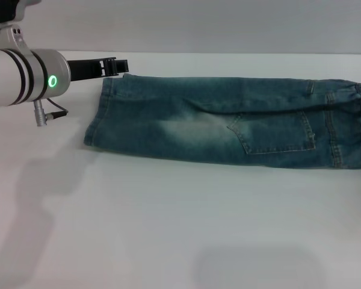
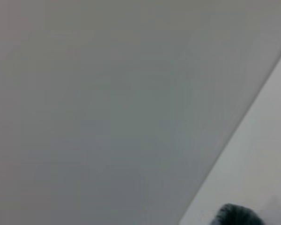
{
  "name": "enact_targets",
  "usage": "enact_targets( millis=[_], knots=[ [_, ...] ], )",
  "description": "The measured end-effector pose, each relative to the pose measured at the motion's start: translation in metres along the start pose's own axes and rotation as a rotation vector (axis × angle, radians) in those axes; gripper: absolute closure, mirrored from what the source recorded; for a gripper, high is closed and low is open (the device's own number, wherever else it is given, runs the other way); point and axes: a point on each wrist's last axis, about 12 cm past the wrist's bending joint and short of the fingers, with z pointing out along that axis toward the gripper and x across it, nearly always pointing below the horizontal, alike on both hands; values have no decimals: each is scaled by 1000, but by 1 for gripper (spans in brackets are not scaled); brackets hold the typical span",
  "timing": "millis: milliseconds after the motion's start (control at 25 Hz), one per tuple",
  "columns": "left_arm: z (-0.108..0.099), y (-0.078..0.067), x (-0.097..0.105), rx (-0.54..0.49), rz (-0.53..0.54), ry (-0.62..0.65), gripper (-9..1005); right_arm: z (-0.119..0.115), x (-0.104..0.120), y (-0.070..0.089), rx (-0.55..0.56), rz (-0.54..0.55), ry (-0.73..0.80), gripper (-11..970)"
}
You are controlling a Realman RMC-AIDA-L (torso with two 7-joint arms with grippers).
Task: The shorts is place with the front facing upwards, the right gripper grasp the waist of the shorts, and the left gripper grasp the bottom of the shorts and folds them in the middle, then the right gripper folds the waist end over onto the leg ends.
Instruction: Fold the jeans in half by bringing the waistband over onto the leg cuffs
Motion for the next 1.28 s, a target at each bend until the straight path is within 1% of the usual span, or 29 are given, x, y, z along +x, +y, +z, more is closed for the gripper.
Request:
enact_targets(
  millis=[40,280,440,640,880,1080,1280],
  knots=[
    [0,0,0,1,4,3,592,-3,1,-2,6,2,-1,478],
    [1,-2,1,9,14,14,310,-19,5,-13,31,9,-13,363],
    [2,-3,1,12,18,16,150,-26,8,-16,39,14,-20,364],
    [2,-3,2,12,25,25,151,-32,9,-22,58,29,-28,364],
    [2,-3,2,13,28,28,152,-33,9,-26,80,38,-34,365],
    [2,-3,2,13,27,30,151,-28,14,-26,92,52,-22,364],
    [2,-3,2,13,28,26,150,-19,16,-23,87,52,-7,369]
  ],
)
